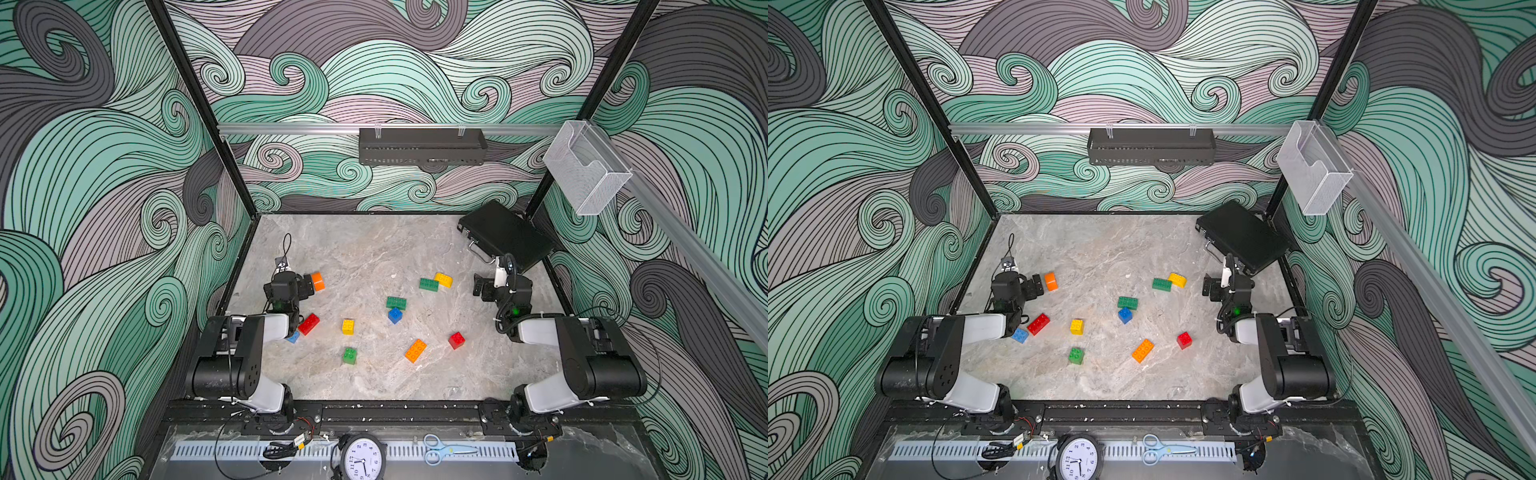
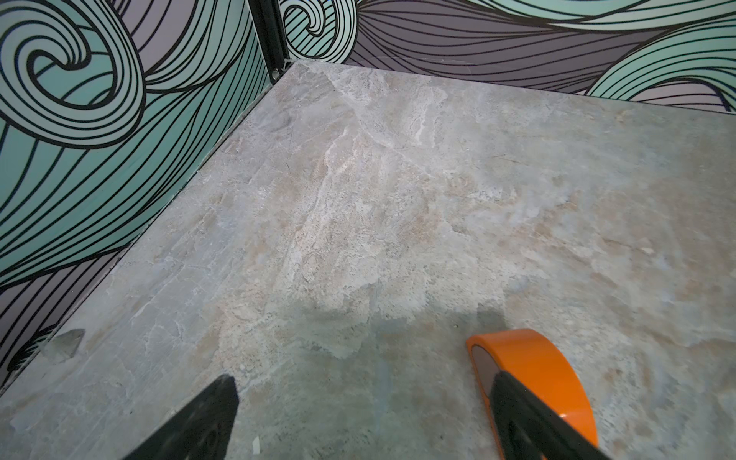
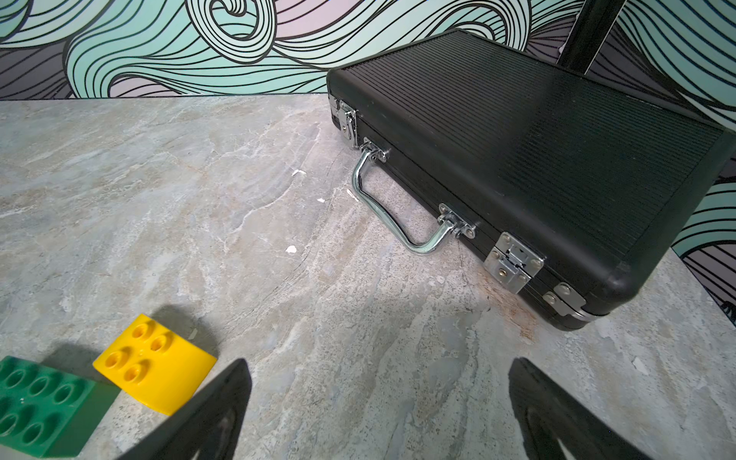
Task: Assemble an ice cream with lego
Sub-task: Move the lego brick at the center of the board.
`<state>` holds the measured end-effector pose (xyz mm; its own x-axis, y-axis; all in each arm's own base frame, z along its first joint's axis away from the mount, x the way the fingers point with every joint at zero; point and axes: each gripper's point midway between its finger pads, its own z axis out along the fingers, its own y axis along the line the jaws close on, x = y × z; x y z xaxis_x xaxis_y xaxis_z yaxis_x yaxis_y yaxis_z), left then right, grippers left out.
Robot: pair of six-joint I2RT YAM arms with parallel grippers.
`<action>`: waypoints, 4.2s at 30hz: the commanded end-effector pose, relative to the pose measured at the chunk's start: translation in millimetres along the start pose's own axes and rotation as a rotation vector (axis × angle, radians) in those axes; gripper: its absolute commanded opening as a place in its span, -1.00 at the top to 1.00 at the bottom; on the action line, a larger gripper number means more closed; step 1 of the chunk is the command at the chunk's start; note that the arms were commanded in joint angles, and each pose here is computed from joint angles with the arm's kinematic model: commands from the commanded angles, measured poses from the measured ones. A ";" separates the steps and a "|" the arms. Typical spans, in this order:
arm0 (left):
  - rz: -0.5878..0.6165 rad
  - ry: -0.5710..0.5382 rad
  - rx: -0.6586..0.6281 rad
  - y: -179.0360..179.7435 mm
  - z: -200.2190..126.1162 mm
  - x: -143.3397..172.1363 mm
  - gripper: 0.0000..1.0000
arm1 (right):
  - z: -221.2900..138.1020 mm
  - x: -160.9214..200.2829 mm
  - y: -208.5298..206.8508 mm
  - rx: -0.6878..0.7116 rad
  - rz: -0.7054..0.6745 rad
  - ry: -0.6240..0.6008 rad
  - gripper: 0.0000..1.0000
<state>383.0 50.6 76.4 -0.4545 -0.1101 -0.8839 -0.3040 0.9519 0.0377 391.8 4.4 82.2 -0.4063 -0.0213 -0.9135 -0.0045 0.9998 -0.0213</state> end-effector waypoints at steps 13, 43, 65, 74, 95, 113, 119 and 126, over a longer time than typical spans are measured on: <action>0.017 0.059 0.085 -13.1 -37.2 -72.3 -0.80 | -28.6 -44.6 7.8 0.046 0.004 0.152 -0.99; 0.012 0.340 0.407 -106.5 -125.5 -31.8 -0.82 | -197.3 83.8 112.2 -0.001 0.440 0.998 -0.87; 0.029 0.354 0.389 -102.9 -124.1 -25.1 -0.82 | -153.7 92.1 145.5 -0.124 0.196 1.002 -0.87; 0.031 0.354 0.381 -101.5 -123.9 -25.1 -0.83 | -160.2 101.5 167.1 -0.196 0.184 1.044 -0.82; 0.008 0.351 0.394 -101.7 -129.1 -27.2 -0.83 | -154.1 107.7 148.7 -0.078 -0.066 1.023 -0.27; -0.053 0.378 0.465 -109.7 -141.6 -22.7 -0.83 | -145.0 115.9 153.9 -0.075 -0.084 1.018 0.35; -0.060 0.376 0.490 -114.9 -141.7 -23.5 -0.83 | -123.8 98.9 165.8 -0.069 -0.100 0.965 0.41; -0.066 0.373 0.500 -116.2 -142.7 -25.0 -0.84 | -92.1 84.9 187.5 -0.079 -0.131 0.940 0.41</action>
<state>311.9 -93.3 156.8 -0.7402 -0.1769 -0.6487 0.0298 0.9552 -0.2945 260.2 188.1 37.7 -0.9725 -0.1409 -0.1854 -0.1402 0.9900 -0.0173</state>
